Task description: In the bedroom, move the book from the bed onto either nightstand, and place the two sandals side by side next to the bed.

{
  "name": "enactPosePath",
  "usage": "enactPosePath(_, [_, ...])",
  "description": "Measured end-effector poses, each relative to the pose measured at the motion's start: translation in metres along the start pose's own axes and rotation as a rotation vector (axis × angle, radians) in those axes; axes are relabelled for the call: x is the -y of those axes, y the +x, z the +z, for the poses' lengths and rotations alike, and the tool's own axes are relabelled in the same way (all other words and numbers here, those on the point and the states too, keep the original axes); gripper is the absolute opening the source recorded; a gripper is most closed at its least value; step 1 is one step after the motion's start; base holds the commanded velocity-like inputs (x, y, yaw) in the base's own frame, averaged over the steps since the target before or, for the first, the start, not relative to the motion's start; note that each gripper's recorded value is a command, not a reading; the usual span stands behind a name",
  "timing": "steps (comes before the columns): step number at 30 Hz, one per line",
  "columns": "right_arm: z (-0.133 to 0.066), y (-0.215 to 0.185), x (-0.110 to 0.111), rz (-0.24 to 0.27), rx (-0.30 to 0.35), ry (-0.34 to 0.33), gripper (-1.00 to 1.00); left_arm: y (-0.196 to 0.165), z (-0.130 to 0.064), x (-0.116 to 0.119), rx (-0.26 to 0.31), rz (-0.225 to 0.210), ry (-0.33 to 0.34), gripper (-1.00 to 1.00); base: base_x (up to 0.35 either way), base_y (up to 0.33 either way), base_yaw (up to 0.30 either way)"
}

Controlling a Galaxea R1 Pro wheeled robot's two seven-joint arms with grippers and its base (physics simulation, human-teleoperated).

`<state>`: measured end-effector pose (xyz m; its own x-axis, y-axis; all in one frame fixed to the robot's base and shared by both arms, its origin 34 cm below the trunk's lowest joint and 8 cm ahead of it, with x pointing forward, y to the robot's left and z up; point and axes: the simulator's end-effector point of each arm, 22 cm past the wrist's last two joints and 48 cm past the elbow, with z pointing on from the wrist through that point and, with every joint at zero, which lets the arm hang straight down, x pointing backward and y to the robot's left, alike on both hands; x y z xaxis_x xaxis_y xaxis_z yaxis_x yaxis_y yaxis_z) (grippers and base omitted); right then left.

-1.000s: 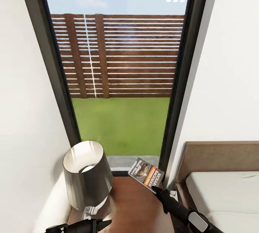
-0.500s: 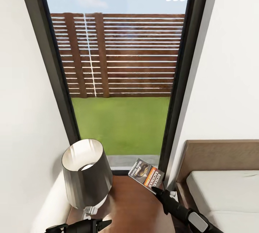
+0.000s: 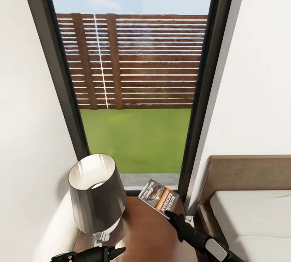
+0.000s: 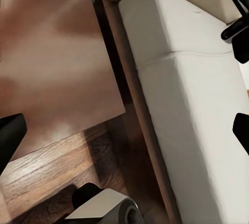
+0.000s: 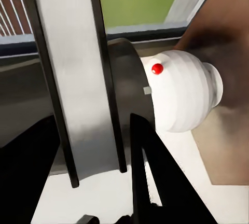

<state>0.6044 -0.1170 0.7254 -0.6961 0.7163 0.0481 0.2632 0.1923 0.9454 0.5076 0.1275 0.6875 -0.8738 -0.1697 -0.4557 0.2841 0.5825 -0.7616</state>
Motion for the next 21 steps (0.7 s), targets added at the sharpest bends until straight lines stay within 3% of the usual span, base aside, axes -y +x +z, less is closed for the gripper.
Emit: enactPosePath(21, [0.015, 0.003, 0.026, 0.006, -0.004, -0.011, -1.0, 0.014, 0.015, -0.025, 0.0, 0.0, 0.0, 1.0, 0.0, 0.0, 0.0])
